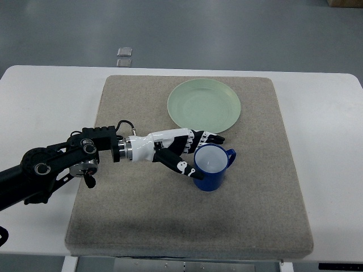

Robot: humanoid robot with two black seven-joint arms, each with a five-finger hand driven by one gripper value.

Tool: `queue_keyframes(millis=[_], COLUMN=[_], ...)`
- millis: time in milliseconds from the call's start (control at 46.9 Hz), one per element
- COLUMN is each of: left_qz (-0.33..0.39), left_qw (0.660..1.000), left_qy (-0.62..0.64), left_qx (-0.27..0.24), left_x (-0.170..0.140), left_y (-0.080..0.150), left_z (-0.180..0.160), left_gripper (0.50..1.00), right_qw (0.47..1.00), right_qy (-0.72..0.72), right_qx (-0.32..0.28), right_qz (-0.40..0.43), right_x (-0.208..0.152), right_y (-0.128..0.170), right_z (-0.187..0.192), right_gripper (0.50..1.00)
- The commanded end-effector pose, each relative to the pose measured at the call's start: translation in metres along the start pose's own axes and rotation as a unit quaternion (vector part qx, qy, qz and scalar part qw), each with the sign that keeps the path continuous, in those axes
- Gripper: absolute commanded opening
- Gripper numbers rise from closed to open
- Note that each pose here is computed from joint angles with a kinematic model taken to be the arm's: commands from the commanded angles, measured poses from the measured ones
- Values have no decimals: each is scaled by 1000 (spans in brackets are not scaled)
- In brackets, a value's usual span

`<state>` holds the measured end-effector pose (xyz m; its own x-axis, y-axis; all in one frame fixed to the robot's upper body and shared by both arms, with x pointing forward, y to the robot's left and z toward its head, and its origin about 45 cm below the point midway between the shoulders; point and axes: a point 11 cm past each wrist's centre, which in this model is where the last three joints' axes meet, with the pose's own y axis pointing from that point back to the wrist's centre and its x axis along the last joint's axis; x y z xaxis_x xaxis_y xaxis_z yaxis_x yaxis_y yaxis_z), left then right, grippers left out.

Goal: Place cup left of plate with left hand
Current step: 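Lower the left hand beside the blue mug and wrap fingers around it, then close the left hand fingers to grip the blue mug, then carry the blue mug with the left hand to beside the plate, farther from the robot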

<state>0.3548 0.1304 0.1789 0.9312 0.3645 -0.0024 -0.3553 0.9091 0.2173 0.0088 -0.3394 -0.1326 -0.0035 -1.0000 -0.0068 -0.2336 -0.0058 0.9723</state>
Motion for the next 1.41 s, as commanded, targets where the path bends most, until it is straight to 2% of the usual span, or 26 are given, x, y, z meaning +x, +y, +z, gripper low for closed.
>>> queue_keyframes(millis=[0, 149, 256, 299, 597, 661, 789, 1386], left_qz=[-4, -5, -6, -7, -9, -6, -4, 47], left_qw=[1000, 1000, 1000, 1000, 1000, 1000, 1000, 998], left_qy=[0, 2, 3, 2, 3, 2, 3, -10], left_qx=[-2, -3, -4, -5, -3, -3, -3, -31], left_x=[-3, -4, -5, -6, -7, -5, -4, 13], left_y=[-3, -6, -8, -9, -10, -9, -9, -10], left_z=[1, 1, 0, 1, -1, 0, -1, 18], left_gripper=[928, 917, 894, 868, 825, 793, 765, 754], right_qw=[1000, 1000, 1000, 1000, 1000, 1000, 1000, 1000], right_qy=[0, 0, 0, 0, 0, 0, 0, 0], right_qx=[0, 0, 0, 0, 0, 0, 0, 0], right_qz=[0, 0, 0, 0, 0, 0, 0, 0], right_x=[0, 0, 0, 0, 0, 0, 0, 0], right_y=[0, 0, 0, 0, 0, 0, 0, 0], right_z=[0, 0, 0, 0, 0, 0, 0, 0], right_gripper=[932, 932, 932, 932, 932, 932, 932, 932])
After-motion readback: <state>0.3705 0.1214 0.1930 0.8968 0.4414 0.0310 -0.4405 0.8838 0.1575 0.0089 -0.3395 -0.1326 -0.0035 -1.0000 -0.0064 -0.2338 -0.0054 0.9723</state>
